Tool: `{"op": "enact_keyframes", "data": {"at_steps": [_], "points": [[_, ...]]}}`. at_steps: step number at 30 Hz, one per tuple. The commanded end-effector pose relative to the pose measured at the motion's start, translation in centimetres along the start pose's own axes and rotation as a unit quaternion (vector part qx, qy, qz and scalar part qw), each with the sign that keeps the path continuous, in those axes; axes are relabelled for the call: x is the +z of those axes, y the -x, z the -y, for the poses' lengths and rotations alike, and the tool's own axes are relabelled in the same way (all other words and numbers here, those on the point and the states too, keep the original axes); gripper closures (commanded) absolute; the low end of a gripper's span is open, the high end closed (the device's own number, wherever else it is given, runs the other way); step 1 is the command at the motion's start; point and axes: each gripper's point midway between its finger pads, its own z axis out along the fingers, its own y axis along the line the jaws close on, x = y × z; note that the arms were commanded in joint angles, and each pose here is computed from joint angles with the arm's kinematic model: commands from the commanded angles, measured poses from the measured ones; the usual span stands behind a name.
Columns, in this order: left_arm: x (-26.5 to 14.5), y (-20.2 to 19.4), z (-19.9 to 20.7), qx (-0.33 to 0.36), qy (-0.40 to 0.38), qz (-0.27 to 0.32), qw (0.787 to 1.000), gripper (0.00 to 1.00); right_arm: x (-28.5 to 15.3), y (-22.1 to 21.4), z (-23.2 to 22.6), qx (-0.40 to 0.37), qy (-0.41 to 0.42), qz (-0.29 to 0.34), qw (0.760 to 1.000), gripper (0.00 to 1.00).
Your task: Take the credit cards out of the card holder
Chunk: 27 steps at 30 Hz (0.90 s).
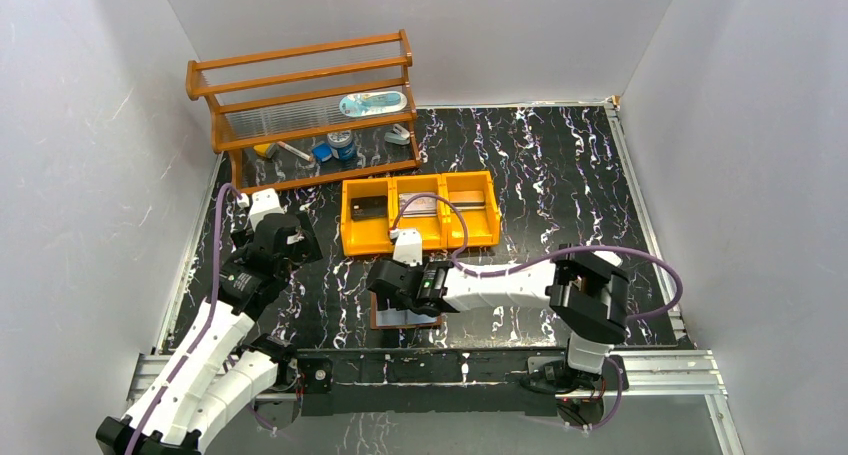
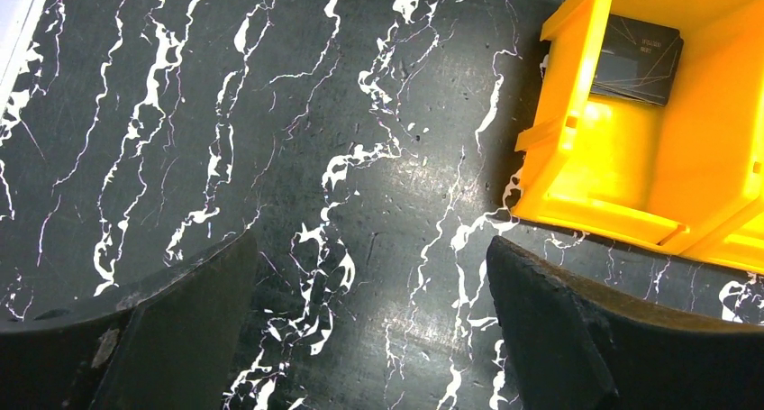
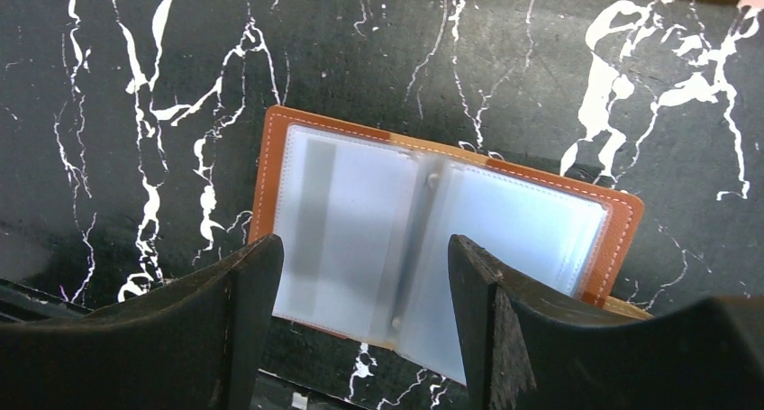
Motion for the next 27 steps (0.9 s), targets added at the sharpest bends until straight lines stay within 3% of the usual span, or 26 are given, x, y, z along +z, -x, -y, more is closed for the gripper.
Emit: {"op": "enact_keyframes", "data": {"at_steps": [1,27], "points": [[-0.5,1.4,-0.4,-0.012,0.013,0.018,1.000,0.02,-0.6,1.8,-1.9,0.001,0.001,0.028,1.000,0.25],[-0.6,1.5,-0.5,-0.015,0.011,0.022,1.000,0.02,2.3,0.0,-1.7,-0.035,-0.053,-0.005,0.998,0.26]]}}
